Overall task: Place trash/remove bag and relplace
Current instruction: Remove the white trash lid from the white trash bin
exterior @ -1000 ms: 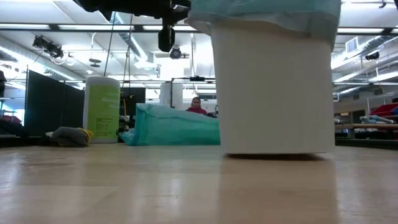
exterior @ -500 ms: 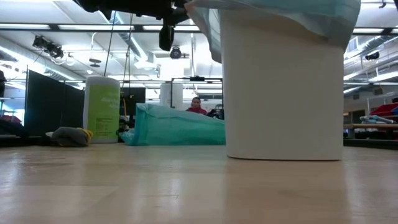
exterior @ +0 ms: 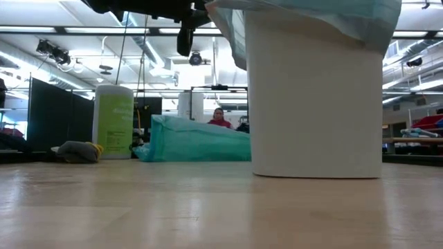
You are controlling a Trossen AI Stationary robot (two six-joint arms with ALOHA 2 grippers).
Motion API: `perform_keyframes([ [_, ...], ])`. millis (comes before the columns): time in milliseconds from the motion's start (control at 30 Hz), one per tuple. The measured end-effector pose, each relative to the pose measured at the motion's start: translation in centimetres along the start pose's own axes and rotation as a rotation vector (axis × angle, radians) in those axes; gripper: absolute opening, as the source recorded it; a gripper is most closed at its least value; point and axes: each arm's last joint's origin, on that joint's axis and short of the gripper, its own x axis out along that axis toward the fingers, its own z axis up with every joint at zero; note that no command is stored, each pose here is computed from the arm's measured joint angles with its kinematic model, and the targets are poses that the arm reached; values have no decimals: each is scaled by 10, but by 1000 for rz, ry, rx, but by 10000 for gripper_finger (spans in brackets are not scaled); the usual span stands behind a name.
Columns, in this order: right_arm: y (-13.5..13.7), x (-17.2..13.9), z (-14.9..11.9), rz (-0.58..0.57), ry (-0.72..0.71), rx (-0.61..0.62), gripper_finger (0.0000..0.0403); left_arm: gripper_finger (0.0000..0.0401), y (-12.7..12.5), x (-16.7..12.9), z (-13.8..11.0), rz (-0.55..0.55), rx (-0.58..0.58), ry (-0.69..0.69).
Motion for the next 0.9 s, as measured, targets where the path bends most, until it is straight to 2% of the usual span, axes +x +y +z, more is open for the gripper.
perform_keyframes([
  [167,-4,2,5,-28,-41,39,185,23,0,0,0,2,23,-1],
  [300,-2,8,4,-3,-14,80,217,23,0,0,0,3,23,-1],
  [767,-5,43,-6,-69,101,65,206,23,2,0,1,22,22,-14],
  [900,-7,55,-9,-46,151,80,205,23,2,0,1,23,22,-14],
])
